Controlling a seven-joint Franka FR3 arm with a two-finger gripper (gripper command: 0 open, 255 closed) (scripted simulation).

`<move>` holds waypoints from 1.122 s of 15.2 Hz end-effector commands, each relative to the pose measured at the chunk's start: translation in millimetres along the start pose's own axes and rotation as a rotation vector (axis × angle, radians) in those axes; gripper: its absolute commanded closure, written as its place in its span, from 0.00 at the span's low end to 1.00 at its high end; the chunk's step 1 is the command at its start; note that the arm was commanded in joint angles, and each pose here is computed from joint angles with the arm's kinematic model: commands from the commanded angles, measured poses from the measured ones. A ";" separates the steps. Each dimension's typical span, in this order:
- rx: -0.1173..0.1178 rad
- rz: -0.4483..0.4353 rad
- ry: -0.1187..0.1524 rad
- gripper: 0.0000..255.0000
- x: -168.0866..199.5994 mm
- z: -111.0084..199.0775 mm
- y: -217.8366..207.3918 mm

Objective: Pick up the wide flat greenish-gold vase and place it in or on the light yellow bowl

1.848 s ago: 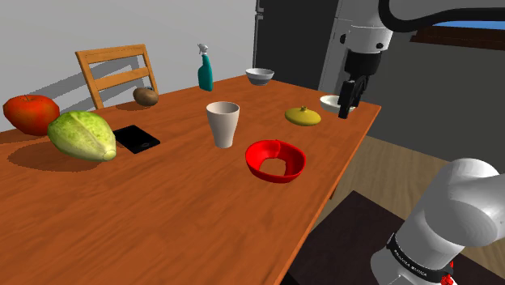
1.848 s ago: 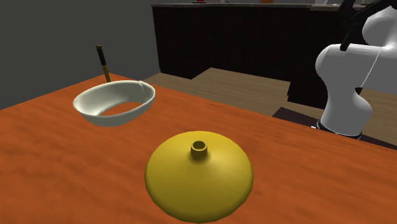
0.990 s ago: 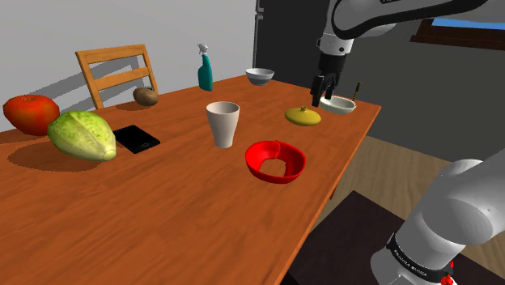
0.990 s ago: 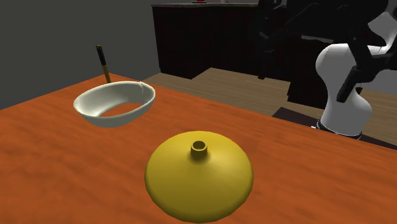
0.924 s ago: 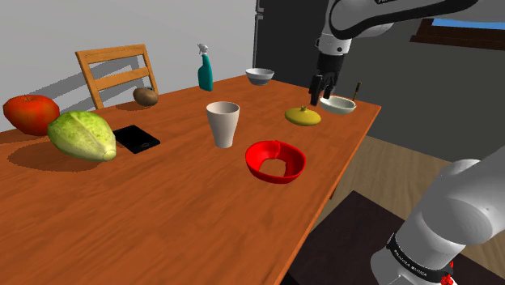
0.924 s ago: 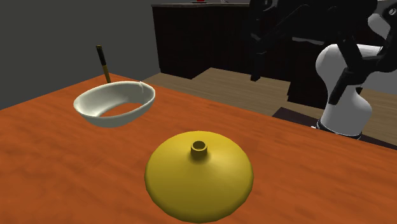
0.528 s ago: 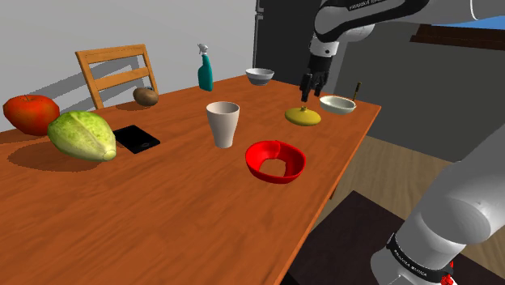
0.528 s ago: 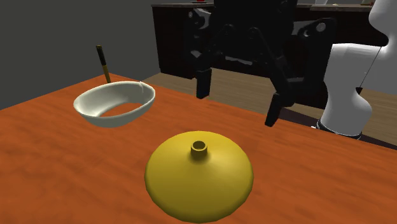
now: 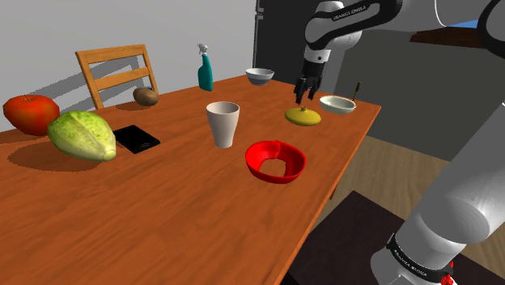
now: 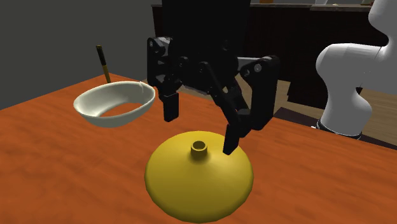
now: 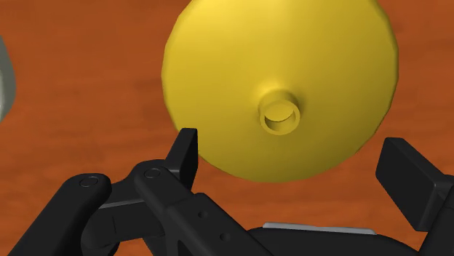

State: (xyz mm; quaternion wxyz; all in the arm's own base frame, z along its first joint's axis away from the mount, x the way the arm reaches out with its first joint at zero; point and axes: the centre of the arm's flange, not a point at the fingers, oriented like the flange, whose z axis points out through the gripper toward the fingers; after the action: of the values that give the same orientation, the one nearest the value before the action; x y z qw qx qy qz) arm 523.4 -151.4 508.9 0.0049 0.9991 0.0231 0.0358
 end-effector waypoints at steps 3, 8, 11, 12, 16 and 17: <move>0.000 0.000 0.001 0.00 0.9 19.4 0.1; 0.000 0.000 0.001 0.00 1.0 19.4 0.1; 0.000 0.000 0.001 1.00 1.0 19.4 0.1; 0.000 0.000 0.001 1.00 1.0 19.4 0.1; 0.000 0.000 0.001 1.00 1.0 19.2 0.1; 0.000 0.000 0.001 1.00 1.0 19.2 0.1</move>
State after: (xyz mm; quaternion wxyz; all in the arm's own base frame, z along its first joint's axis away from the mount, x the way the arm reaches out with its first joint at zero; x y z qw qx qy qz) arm 525.9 -151.8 490.4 0.0051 0.9991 0.0229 0.0367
